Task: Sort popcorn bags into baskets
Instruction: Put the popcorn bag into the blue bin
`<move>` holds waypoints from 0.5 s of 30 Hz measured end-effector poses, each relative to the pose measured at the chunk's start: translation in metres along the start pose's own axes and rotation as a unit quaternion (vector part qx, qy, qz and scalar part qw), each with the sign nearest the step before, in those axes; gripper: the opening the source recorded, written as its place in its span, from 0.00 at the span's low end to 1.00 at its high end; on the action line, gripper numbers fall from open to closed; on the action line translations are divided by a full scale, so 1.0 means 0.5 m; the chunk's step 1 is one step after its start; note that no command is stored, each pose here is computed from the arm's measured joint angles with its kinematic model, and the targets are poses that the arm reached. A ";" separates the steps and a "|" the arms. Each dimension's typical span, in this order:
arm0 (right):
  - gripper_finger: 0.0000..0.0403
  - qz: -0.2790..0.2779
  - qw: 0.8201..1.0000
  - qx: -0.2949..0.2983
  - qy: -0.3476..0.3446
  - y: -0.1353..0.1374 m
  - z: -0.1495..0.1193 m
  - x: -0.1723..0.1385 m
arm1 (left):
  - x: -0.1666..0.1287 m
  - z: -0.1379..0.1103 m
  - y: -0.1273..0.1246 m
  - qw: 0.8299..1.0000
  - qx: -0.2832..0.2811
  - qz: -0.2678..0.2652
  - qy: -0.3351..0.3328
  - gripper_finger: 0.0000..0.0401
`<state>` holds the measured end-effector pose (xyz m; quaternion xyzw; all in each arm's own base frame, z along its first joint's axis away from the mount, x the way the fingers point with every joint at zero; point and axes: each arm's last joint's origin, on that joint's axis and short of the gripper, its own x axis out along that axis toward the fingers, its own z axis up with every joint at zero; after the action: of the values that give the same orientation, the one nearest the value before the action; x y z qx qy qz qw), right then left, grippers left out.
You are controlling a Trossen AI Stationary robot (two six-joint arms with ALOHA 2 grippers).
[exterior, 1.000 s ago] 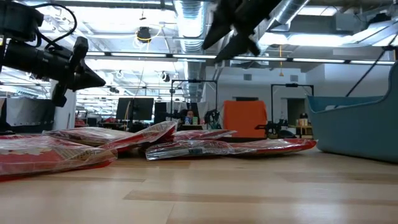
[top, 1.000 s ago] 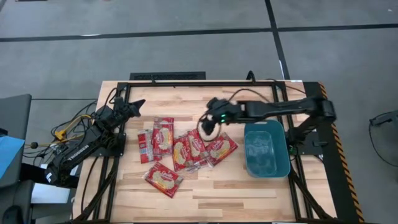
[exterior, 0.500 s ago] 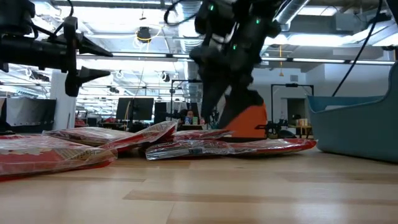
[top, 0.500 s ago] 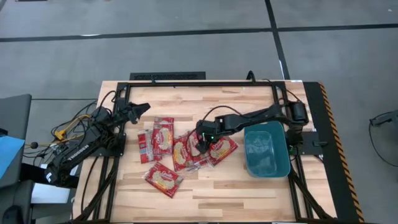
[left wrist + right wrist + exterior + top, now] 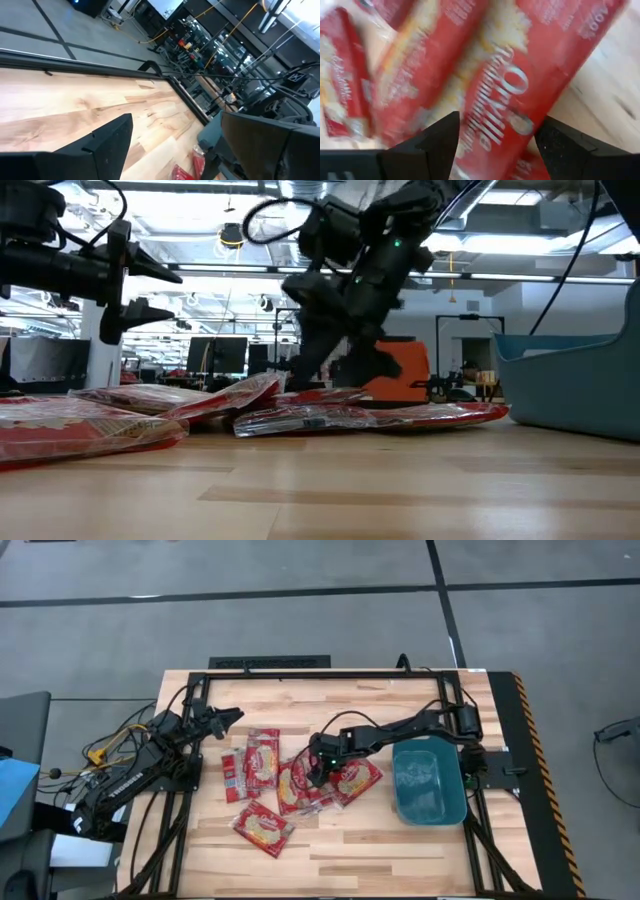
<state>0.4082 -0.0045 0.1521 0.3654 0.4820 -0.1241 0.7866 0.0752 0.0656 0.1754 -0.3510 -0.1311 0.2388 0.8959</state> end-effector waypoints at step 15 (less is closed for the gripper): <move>0.05 0.010 1.000 0.009 -0.006 0.002 0.009 -0.001 | 0.000 -0.004 0.007 1.000 0.000 0.030 -0.002 0.72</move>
<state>0.4117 -0.0067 0.1541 0.3768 0.4727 -0.1230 0.7871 0.0746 0.0668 0.1716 -0.3539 -0.1223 0.2659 0.8883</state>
